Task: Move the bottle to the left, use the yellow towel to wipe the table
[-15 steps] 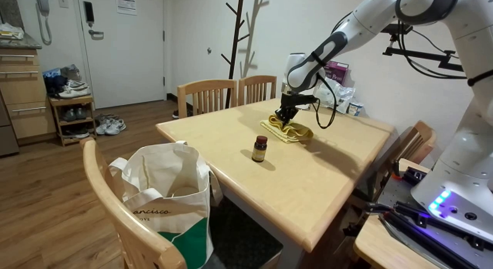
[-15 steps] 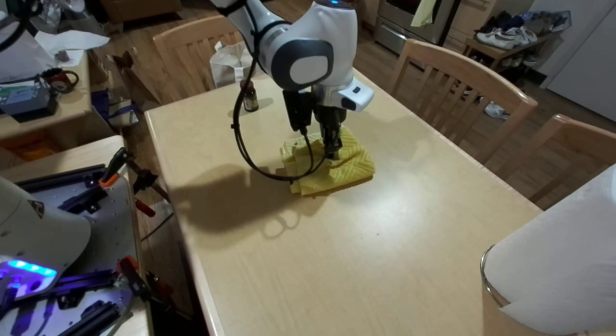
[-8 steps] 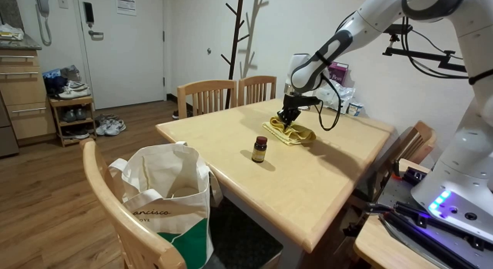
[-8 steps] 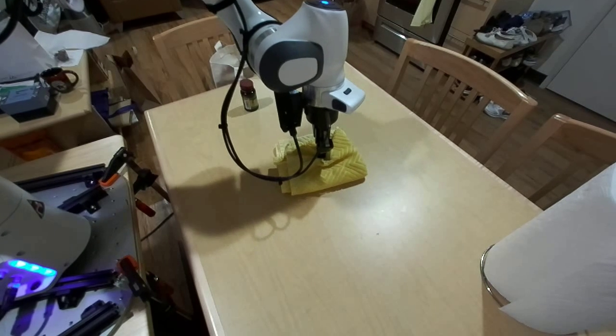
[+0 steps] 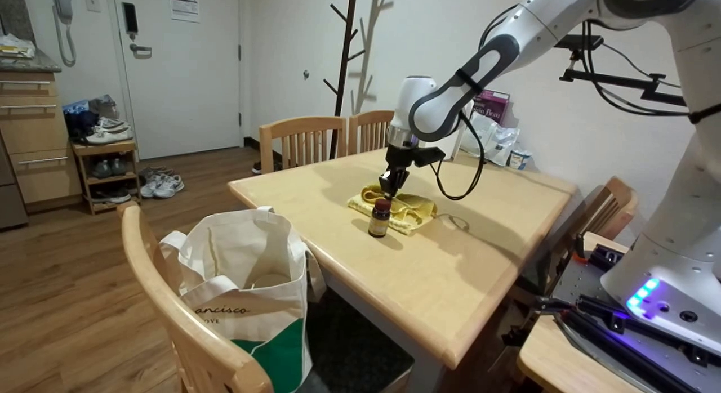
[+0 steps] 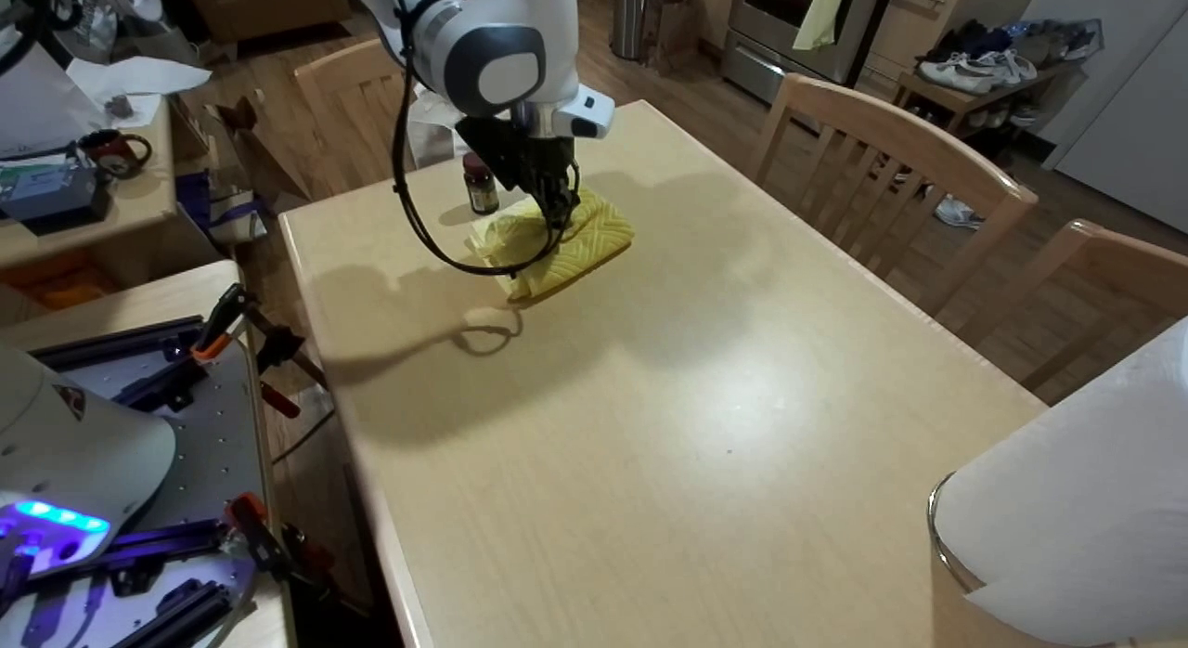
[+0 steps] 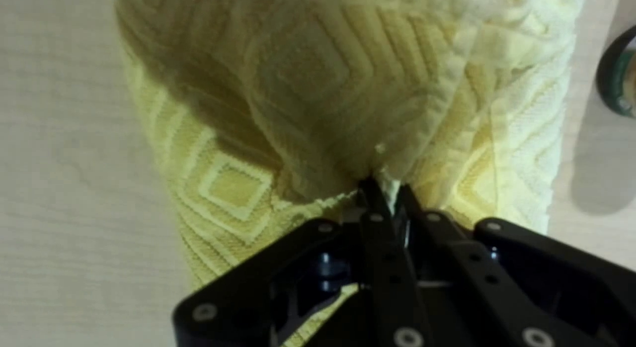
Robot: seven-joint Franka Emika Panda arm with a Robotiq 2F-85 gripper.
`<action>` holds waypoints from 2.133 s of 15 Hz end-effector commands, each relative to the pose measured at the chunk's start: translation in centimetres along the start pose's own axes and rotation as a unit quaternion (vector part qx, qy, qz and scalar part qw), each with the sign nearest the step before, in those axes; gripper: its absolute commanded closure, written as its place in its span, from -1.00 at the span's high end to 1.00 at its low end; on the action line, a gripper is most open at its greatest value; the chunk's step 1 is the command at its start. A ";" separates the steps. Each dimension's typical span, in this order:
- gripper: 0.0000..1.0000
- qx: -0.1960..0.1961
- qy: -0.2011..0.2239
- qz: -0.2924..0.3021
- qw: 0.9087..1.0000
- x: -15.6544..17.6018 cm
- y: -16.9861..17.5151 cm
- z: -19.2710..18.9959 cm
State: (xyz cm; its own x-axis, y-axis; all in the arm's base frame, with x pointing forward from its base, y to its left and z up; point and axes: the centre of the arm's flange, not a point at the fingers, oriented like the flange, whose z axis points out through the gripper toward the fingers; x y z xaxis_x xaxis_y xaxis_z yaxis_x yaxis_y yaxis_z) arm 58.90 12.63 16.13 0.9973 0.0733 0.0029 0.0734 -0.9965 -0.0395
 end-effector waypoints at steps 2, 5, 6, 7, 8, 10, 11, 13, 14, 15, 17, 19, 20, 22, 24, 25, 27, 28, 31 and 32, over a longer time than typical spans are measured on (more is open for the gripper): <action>-0.96 -0.005 -0.024 -0.021 0.999 -1.5 1.6 1.4; -0.96 -0.011 -0.031 0.037 0.999 -2.4 5.4 2.2; -0.96 -0.012 -0.031 0.055 0.998 -2.6 6.5 2.3; -0.96 -0.020 -0.033 0.076 0.996 -2.9 8.0 2.3; -0.96 -0.025 -0.033 0.097 0.994 -3.2 9.5 2.3; -0.96 -0.037 -0.035 0.141 0.989 -4.2 12.5 2.0; -0.96 -0.041 -0.036 0.163 0.985 -4.7 13.8 2.0; -0.96 -0.043 -0.042 0.203 0.977 -6.1 16.2 2.1; -0.96 -0.041 -0.045 0.223 0.973 -6.6 17.1 2.5; -0.96 -0.034 -0.048 0.240 0.969 -7.2 17.9 2.5; -0.96 -0.024 -0.051 0.271 0.961 -8.0 18.9 2.9; -0.96 -0.009 -0.053 0.296 0.954 -8.7 19.6 3.2; -0.96 -0.002 -0.049 0.301 0.952 -8.8 19.6 3.0; -0.96 0.018 -0.035 0.295 0.955 -8.0 18.7 2.4; -0.96 0.028 -0.019 0.259 0.965 -6.6 16.8 1.6; -0.96 0.015 -0.017 0.236 0.971 -5.8 15.6 1.1; -0.96 0.027 -0.008 0.183 0.983 -4.8 12.6 0.6; -0.96 0.030 -0.008 0.156 0.987 -4.3 10.5 0.6; -0.96 0.036 -0.016 0.079 0.996 -3.5 5.0 0.8; -0.96 0.036 -0.021 0.053 0.998 -3.7 3.9 0.8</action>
State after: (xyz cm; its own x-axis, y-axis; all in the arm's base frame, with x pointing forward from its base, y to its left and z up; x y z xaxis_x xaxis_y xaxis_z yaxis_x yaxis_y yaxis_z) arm 55.32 5.53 15.83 0.9836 -0.1754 -0.0421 -0.1788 -0.9786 -0.1019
